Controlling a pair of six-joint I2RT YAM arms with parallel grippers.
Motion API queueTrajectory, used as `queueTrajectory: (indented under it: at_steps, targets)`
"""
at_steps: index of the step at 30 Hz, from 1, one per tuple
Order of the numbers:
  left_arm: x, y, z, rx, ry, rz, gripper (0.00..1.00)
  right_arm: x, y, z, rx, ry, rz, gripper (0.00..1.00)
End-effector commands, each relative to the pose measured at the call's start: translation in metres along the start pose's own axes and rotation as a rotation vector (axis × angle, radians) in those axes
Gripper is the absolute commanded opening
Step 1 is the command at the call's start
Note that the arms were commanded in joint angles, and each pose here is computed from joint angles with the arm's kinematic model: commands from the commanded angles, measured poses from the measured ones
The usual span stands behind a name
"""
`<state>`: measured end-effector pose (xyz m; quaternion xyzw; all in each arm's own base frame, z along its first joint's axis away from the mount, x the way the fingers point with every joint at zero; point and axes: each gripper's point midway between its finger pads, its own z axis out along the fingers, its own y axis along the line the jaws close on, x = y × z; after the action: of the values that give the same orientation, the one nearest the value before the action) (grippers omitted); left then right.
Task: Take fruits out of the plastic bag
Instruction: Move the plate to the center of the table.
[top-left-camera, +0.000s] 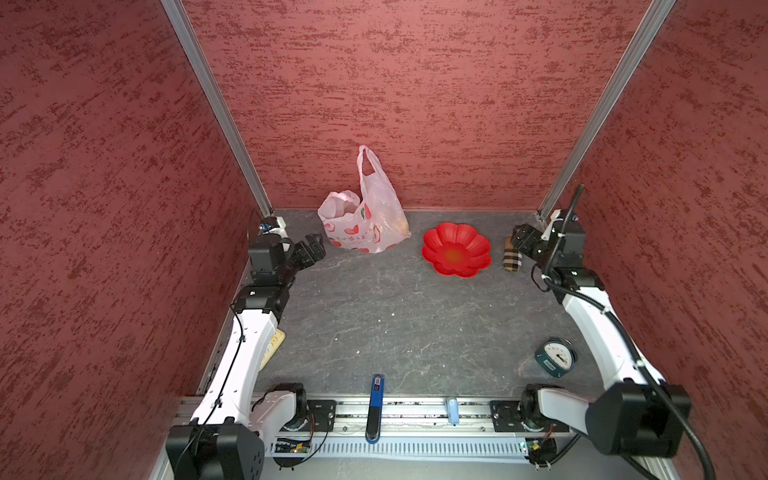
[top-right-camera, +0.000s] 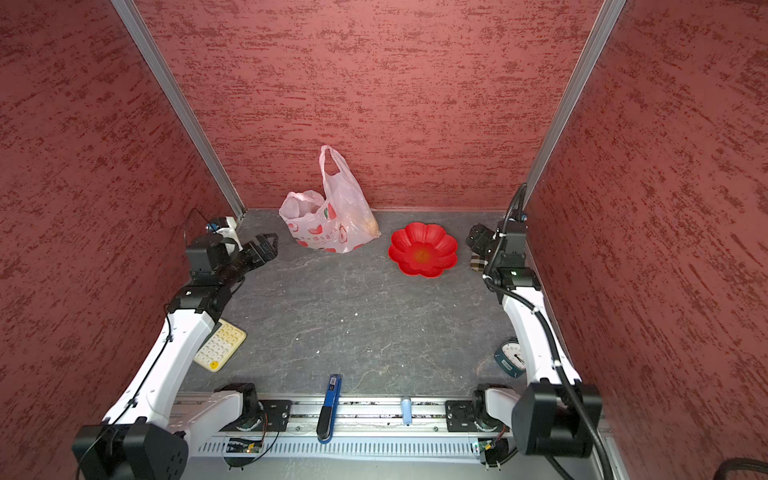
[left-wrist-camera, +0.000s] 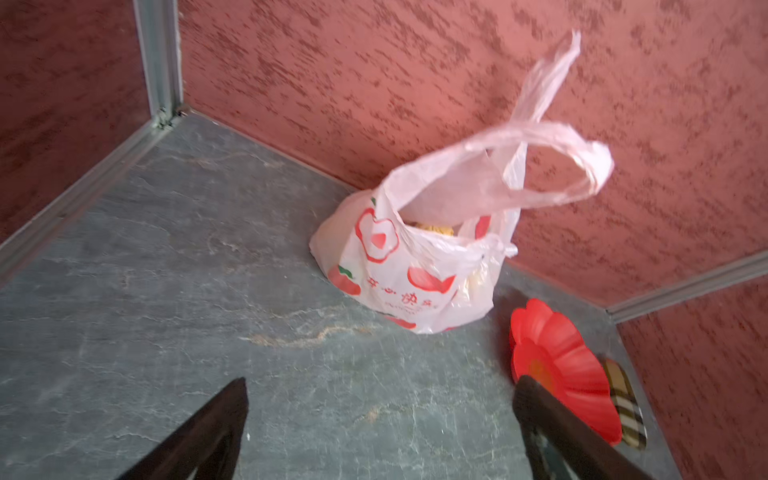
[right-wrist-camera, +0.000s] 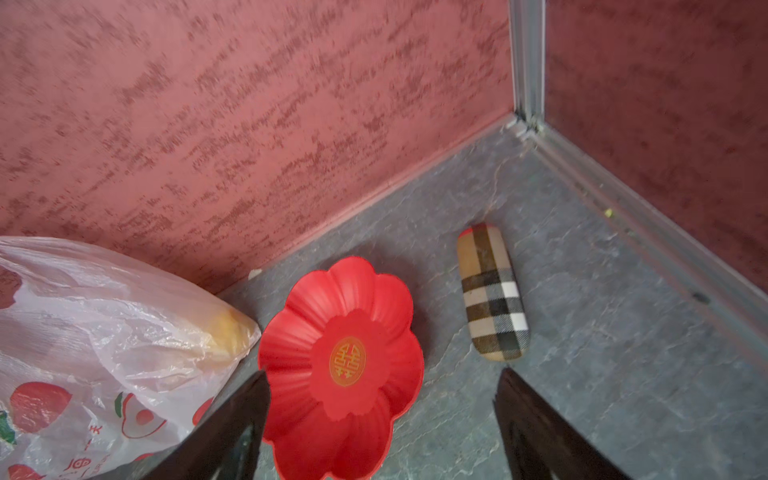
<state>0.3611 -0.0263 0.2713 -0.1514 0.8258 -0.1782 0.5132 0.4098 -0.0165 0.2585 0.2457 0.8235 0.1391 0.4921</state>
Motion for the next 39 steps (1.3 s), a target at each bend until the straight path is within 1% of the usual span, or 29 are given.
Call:
queueTrajectory:
  at_steps: [1, 6, 14, 18, 25, 30, 35, 39]
  targets:
    - [0.02, -0.011, 0.004, -0.008, 0.074, 0.049, 1.0, 0.041, -0.01, 0.024, 0.035, 0.204, 0.068, 0.8]
    - [0.036, -0.043, 0.007, 0.03, 0.112, 0.116, 0.99, 0.072, -0.019, 0.066, 0.047, 0.321, 0.106, 0.68]
    - [0.04, -0.057, 0.008, 0.044, 0.119, 0.149, 0.99, 0.105, -0.036, 0.102, 0.084, 0.419, 0.103, 0.53]
    - [0.042, -0.059, 0.012, 0.047, 0.124, 0.15, 0.99, 0.112, -0.033, 0.115, 0.041, 0.43, 0.102, 0.49]
    - [0.049, -0.06, 0.019, 0.05, 0.145, 0.15, 0.99, 0.125, -0.03, 0.133, -0.013, 0.451, 0.131, 0.47]
    - [0.049, -0.061, 0.021, 0.044, 0.146, 0.155, 0.99, 0.133, -0.029, 0.143, -0.025, 0.467, 0.153, 0.43]
    - [0.049, -0.059, 0.022, 0.033, 0.147, 0.159, 0.99, 0.143, -0.028, 0.152, -0.032, 0.486, 0.161, 0.36]
    - [0.049, -0.059, 0.022, 0.031, 0.148, 0.159, 0.99, 0.147, -0.026, 0.155, -0.038, 0.492, 0.164, 0.26]
